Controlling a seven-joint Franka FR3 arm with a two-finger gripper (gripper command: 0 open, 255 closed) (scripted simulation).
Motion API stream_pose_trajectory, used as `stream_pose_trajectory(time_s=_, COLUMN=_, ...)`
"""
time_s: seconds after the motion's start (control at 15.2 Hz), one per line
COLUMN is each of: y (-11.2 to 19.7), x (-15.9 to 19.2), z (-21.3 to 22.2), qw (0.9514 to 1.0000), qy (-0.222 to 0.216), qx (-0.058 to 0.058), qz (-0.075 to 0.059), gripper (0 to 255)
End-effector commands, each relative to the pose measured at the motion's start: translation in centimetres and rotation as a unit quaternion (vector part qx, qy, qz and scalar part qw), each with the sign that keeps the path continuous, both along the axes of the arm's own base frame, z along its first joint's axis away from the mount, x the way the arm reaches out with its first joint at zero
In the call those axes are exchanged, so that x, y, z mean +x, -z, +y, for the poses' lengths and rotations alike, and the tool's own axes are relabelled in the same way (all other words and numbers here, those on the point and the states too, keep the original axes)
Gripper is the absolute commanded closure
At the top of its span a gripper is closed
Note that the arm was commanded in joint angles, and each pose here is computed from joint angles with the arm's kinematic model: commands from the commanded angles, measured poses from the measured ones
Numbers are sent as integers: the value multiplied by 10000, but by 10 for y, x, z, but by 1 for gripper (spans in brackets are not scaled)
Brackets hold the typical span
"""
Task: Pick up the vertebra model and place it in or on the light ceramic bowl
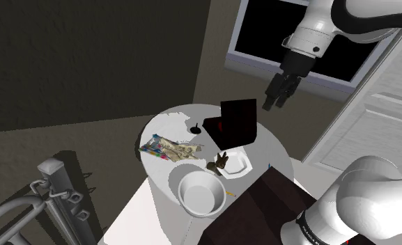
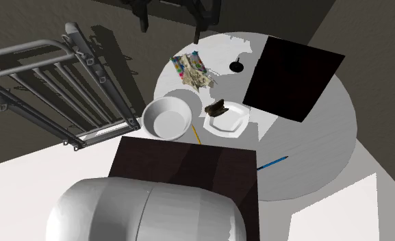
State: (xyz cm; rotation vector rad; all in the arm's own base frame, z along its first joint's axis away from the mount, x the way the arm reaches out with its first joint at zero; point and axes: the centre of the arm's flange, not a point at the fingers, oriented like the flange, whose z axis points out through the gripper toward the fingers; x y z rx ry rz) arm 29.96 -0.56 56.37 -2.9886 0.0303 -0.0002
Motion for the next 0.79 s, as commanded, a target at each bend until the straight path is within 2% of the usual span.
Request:
stream_pose_trajectory(time_s=0.0, y=0, x=0, z=0, qw=10000, qy=0, qx=0, qz=0, gripper=0)
stream_pose_trajectory(time_s=0.33, y=61, x=24, z=4, qw=9980, qy=610, qx=-129, qz=61, gripper=0)
stream_pose_trajectory(time_s=0.73, y=134, x=52, z=3, qw=9905, qy=1339, qx=-282, qz=135, gripper=0)
